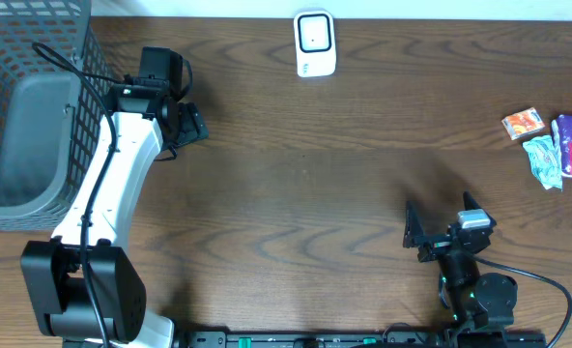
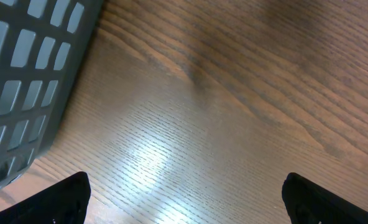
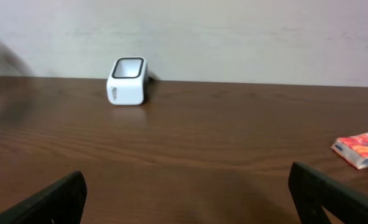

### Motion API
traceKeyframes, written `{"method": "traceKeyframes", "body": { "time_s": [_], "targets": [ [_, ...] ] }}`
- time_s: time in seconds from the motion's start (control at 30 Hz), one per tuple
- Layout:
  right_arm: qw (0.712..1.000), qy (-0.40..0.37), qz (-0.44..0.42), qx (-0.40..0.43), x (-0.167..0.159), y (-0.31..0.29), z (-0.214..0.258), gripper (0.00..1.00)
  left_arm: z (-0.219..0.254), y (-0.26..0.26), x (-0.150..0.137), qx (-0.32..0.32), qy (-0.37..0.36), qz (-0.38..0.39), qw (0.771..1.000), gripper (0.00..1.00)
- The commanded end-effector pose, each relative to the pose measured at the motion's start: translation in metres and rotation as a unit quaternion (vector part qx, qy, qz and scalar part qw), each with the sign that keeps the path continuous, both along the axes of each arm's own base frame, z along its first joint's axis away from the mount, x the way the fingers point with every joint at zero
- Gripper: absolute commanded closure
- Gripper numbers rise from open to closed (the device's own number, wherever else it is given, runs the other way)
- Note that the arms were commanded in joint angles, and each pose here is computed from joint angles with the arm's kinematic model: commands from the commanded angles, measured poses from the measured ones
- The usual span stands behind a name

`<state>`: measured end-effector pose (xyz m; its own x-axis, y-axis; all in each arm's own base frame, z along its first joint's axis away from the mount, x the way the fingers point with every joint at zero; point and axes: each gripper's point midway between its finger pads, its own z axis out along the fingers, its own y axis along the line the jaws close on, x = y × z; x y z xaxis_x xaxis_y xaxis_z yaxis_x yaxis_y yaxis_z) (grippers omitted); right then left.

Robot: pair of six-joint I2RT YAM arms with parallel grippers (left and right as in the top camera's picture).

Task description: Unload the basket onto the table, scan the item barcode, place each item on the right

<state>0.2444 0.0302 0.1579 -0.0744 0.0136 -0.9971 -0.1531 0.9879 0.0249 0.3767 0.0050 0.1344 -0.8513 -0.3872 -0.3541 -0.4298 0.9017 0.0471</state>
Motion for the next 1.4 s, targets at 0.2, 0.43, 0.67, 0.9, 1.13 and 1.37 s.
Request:
{"method": "traceKeyframes", "body": {
  "time_s": [0.2,0.43,0.67,0.9,1.13,1.37],
  "targets": [
    [0.999,0.004,-0.043,-0.005,0.0011,-0.0154,-0.0024,0.01,0.0019,0.0036,0.0014,0.006,-0.003,0.01,1.0,0.02],
    [0.999,0.004,-0.044,-0.001,0.0011,-0.0156,-0.0024,0.01,0.0019,0.0036,0.0014,0.006,-0.003,0.01,1.0,0.02],
    [0.999,0.004,-0.044,-0.001,0.0011,-0.0156,-0.0024,0.01,0.0019,0.0036,0.0014,0.006,-0.003,0.009,1.0,0.02],
    [0.999,0.005,-0.043,-0.001,0.0011,-0.0154,-0.0024,0.01,0.0019,0.0036,0.0014,0.006,-0.003,0.01,1.0,0.02],
    [0.999,0.004,-0.043,-0.001,0.0011,-0.0154,-0.0024,0.01,0.0019,0.0036,0.0014,0.006,-0.003,0.01,1.0,0.02],
    [0.999,0.003,-0.043,-0.001,0.0012,-0.0153,-0.0016,0.01,0.0019,0.0036,0.0014,0.006,-0.003,0.01,1.0,0.02]
  ]
}}
